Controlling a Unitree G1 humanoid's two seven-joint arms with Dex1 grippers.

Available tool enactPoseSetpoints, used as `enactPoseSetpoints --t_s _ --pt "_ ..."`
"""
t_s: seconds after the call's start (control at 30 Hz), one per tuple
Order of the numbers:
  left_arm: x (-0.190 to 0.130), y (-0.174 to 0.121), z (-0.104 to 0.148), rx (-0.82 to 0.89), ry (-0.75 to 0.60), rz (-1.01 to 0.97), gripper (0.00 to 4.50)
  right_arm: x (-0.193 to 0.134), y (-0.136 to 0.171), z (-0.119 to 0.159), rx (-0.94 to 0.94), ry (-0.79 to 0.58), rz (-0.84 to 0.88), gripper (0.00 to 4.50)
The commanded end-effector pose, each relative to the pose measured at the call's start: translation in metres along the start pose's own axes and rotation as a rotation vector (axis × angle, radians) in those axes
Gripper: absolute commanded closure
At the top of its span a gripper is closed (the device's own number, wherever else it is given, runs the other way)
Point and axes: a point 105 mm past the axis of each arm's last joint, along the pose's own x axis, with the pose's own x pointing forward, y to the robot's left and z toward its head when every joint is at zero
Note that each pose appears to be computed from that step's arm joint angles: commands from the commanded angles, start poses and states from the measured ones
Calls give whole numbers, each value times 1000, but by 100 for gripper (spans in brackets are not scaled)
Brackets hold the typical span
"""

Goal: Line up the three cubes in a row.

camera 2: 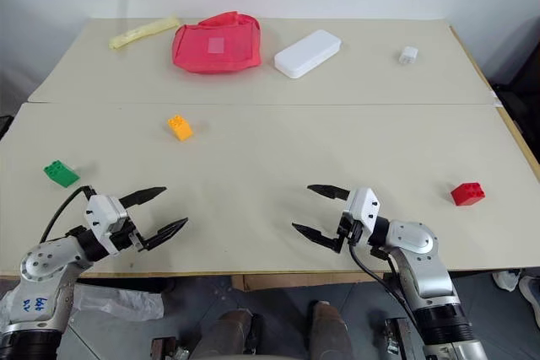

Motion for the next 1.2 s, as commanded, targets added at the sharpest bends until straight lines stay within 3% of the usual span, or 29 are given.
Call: enactPoseSetpoints --t_s 0.03,0.2,0.3,0.4,0.47,0.6,0.77,0.9,1.07,1.2 --pt "3 1 7 -7 -40 -2 3 0 -1 12 -40 -35 -20 0" --pt "31 -16 15 -21 -49 -101 3 -10 -11 32 -86 -74 -152 0" --pt "51 -23 31 -37 -134 -141 3 -28 -25 46 -127 -85 -299 0" --pt "69 -29 48 -16 -197 -177 3 -72 -45 63 -143 -91 -567 0" --pt "79 -33 57 -40 -232 -213 3 -120 -55 64 -146 -40 -800 0" --pt "88 -43 59 -46 -224 -297 3 -191 -59 68 -177 11 -1130 0" --pt "96 -63 67 -33 -226 -464 3 -272 -50 43 -143 133 -1419 0" --pt "99 -69 79 14 -273 -523 3 -278 -52 33 -104 183 -1390 0" --pt "95 -77 74 35 -250 -567 3 -242 -78 50 -71 147 -1202 0" --pt "94 -78 70 44 -242 -558 3 -230 -97 53 -12 200 -1140 0"
